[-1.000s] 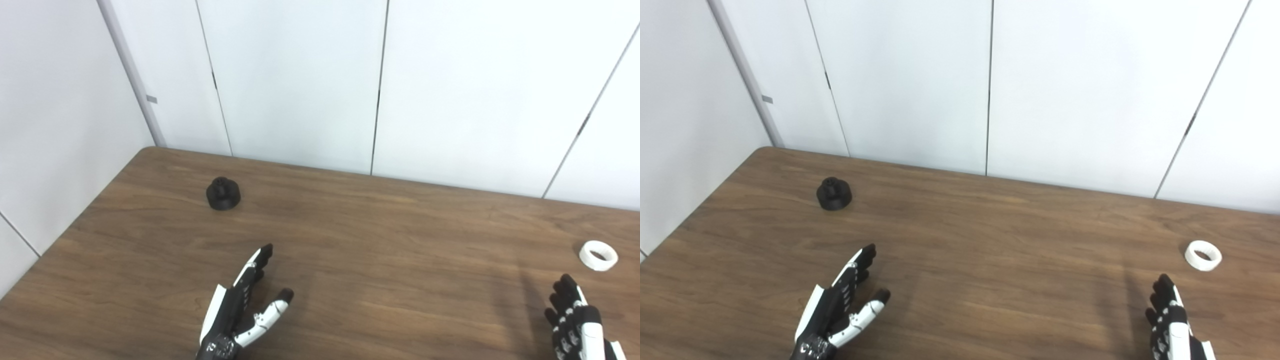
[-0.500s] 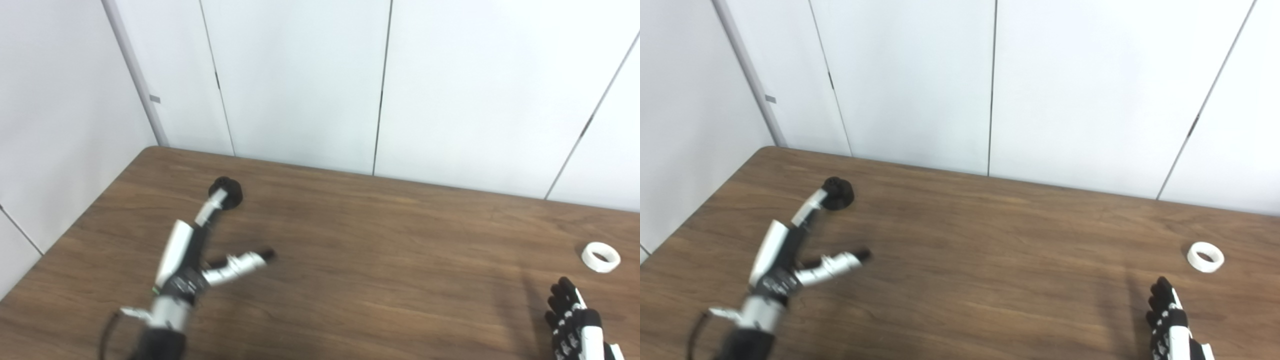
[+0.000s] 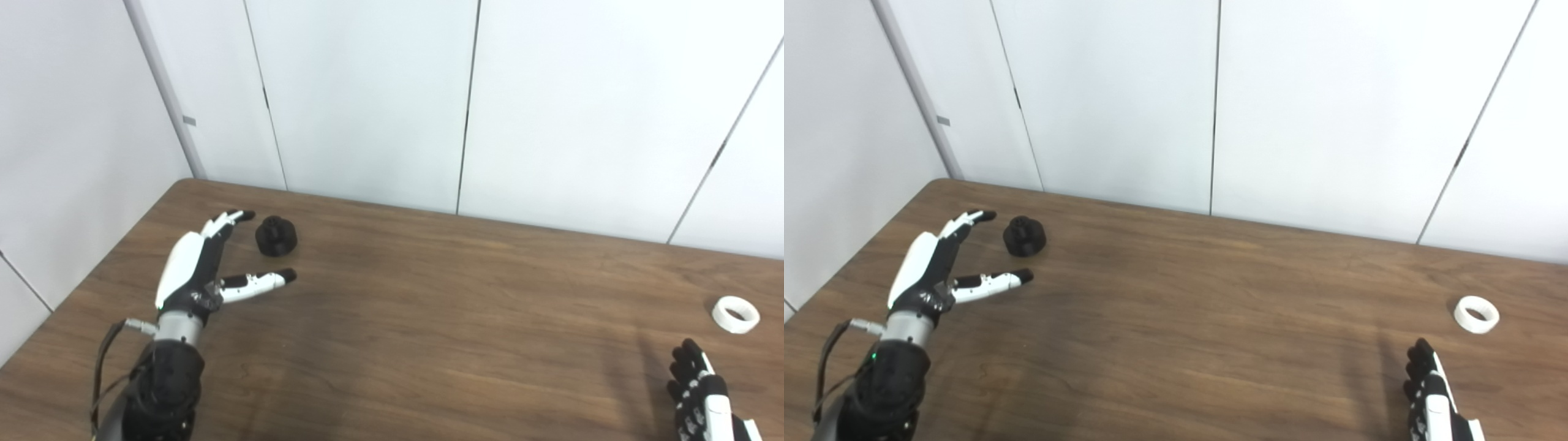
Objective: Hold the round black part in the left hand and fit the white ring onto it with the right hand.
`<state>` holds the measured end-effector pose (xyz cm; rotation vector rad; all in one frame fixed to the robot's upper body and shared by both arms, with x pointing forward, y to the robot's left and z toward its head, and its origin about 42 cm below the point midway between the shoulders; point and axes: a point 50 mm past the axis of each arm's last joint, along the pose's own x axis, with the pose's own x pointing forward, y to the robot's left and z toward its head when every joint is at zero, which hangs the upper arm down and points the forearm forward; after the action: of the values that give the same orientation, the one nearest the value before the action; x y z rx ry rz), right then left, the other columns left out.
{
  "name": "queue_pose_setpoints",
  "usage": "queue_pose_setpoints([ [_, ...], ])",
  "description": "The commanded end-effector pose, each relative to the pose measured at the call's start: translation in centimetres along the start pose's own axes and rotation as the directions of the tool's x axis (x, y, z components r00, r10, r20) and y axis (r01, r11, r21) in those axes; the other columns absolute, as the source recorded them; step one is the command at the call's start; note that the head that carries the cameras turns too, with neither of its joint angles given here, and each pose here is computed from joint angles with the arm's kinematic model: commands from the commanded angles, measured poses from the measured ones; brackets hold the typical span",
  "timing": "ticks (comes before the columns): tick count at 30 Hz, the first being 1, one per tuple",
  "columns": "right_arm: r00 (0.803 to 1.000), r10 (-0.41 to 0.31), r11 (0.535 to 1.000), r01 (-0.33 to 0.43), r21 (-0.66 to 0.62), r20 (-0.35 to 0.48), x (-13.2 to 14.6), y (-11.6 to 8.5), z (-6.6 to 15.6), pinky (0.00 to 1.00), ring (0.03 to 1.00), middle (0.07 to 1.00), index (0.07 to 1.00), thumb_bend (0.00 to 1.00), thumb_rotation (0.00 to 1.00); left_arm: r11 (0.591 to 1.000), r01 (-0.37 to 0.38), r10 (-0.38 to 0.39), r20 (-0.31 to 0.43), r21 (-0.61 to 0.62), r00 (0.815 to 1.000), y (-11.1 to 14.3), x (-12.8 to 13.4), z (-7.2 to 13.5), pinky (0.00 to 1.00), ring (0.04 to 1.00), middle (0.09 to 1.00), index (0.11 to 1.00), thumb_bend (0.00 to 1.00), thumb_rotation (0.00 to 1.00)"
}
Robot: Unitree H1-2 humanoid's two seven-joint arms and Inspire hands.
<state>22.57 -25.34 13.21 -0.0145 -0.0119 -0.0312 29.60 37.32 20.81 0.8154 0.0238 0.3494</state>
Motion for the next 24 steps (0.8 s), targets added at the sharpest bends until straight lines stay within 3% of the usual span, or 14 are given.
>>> queue_pose_setpoints([
  [1, 1.000, 0.001, 1.000, -0.001, -0.014, 0.003, -1.5, -0.1, -0.1, 1.00, 0.995, 0.974, 0.978, 0.46, 1.00, 0.997, -0.066, 0.064, 0.045, 0.046, 0.997, 1.3, 1.7, 0.5, 1.00, 1.000, 0.962, 0.872, 0.98, 0.34],
  [12, 1.000, 0.007, 1.000, -0.007, -0.025, -0.003, -1.5, -0.2, -0.1, 1.00, 1.000, 0.978, 0.985, 0.45, 1.00, 0.989, -0.066, 0.073, -0.048, 0.133, 0.996, -0.1, 6.3, -2.4, 1.00, 1.000, 0.959, 0.848, 0.98, 0.34],
  [24, 1.000, 0.009, 1.000, -0.009, -0.016, -0.003, -1.5, 0.0, 0.2, 1.00, 1.000, 0.983, 0.987, 0.41, 1.00, 0.994, -0.014, 0.028, -0.126, 0.108, 0.992, -1.7, 10.3, -2.3, 1.00, 1.000, 0.976, 0.863, 1.00, 0.38],
])
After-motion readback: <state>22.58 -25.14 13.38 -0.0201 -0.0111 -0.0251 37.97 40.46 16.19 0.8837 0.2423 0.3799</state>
